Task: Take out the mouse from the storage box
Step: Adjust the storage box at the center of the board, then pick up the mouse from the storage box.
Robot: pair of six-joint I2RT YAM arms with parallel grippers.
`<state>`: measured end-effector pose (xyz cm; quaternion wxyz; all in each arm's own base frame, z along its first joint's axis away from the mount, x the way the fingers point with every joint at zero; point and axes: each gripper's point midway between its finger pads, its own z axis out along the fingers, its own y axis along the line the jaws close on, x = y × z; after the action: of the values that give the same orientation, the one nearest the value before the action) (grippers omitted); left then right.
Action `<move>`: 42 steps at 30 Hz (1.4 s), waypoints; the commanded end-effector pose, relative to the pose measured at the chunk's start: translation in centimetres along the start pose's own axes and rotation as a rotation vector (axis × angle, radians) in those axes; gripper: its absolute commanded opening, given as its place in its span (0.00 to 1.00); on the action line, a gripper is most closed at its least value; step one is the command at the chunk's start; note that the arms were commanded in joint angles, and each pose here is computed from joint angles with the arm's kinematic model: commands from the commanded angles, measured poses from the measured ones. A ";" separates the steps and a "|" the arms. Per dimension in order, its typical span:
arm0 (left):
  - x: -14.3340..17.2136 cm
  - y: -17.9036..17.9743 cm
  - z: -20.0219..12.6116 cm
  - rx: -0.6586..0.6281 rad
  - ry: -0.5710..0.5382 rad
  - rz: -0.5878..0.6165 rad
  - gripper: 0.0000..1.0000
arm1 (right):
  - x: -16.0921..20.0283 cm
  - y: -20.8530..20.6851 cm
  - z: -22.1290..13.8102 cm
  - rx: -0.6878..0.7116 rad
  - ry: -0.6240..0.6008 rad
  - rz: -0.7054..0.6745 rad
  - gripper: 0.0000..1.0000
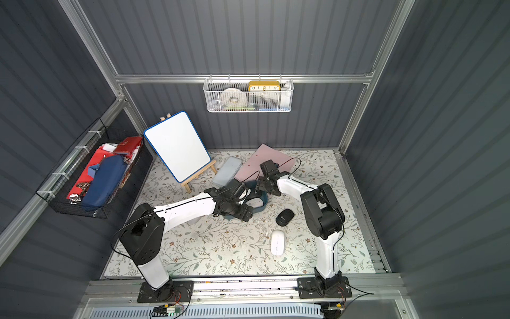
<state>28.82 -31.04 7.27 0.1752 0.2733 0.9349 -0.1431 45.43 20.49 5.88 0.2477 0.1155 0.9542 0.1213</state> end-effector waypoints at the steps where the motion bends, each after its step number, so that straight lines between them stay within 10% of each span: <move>1: -1.5 -0.4 -0.1 0.009 -0.033 0.026 0.90 | -0.3 1.0 -1.0 -0.048 0.032 -0.034 0.81; 13: -7.4 1.7 -1.5 0.057 -0.116 0.133 0.89 | 4.1 -1.1 -8.9 -0.168 0.021 -0.019 0.81; 25: -6.7 1.3 2.0 0.116 0.013 0.322 0.73 | 7.3 -5.0 -14.1 -0.145 -0.032 0.026 0.82; 42: -2.2 1.5 8.6 0.110 0.220 0.306 0.82 | 8.4 -6.6 -15.8 -0.129 -0.052 0.042 0.83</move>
<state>35.24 -34.92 3.69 0.1330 0.4269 0.8801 -0.1596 29.91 14.52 14.34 0.2859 0.1152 0.9305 0.1978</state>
